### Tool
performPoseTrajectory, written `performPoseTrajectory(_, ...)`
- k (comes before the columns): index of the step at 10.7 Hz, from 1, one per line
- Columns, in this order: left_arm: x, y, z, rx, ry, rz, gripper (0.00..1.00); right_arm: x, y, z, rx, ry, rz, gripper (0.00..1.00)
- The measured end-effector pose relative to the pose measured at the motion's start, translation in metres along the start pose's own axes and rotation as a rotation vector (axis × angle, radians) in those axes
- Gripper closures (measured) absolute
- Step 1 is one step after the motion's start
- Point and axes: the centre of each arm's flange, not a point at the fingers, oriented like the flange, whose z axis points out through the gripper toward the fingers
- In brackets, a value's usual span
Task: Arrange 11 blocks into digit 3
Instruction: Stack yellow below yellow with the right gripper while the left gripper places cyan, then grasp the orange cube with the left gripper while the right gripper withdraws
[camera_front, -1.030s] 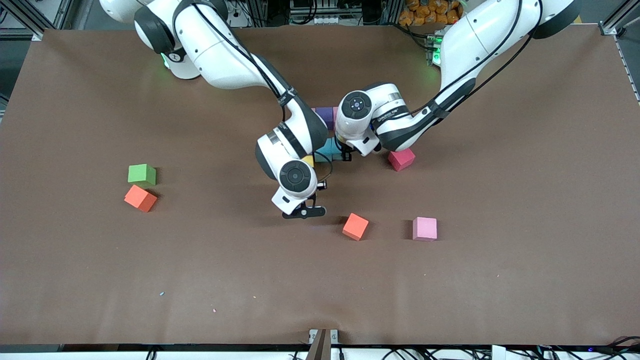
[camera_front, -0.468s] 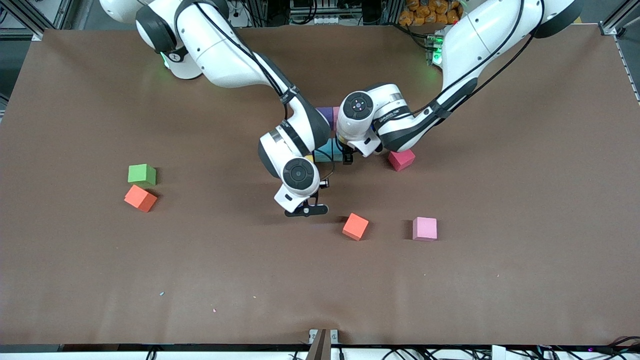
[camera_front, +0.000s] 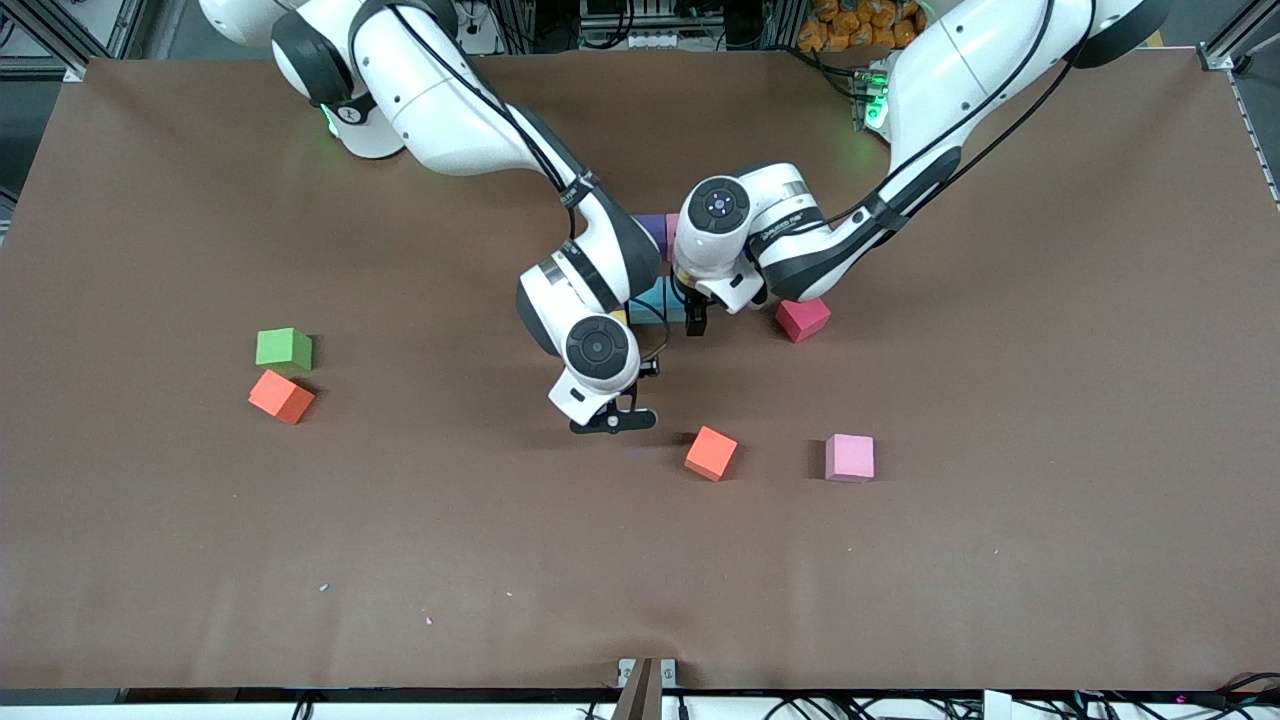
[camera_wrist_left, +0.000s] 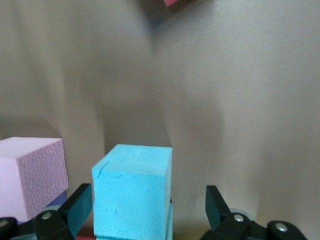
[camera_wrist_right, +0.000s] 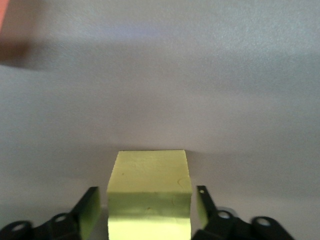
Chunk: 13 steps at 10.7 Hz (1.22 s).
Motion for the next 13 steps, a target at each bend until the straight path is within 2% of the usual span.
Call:
performPoseTrajectory(1,-0.002,0.003,-0.015,-0.023,-0.014,-0.001,0.00,0.000,-0.002,-0.008,0.008,0.012,-0.002,0.00)
performPoseTrajectory(3,0.002,0.012,-0.062,-0.065,-0.072,0.005,0.00,0.003,-0.001,-0.031,0.025,0.043,0.000,0.00)
performPoseTrajectory(6,0.049,0.058,-0.122,-0.123,-0.130,0.024,0.00,0.028,0.045,-0.078,0.059,0.090,0.055,0.00)
performPoseTrajectory(8,0.073,0.092,-0.140,-0.144,-0.112,0.106,0.00,0.058,0.119,-0.100,0.059,0.071,0.054,0.00)
performPoseTrajectory(10,0.099,0.131,-0.152,-0.165,-0.090,0.192,0.00,0.088,0.226,-0.128,0.078,0.058,0.052,0.00)
performPoseTrajectory(11,0.119,0.155,-0.151,-0.172,-0.080,0.210,0.00,0.095,0.279,-0.143,0.090,0.050,0.050,0.00)
performPoseTrajectory(13,0.165,0.207,-0.143,-0.166,-0.105,0.168,0.00,0.093,0.362,-0.167,0.103,0.018,0.018,0.00)
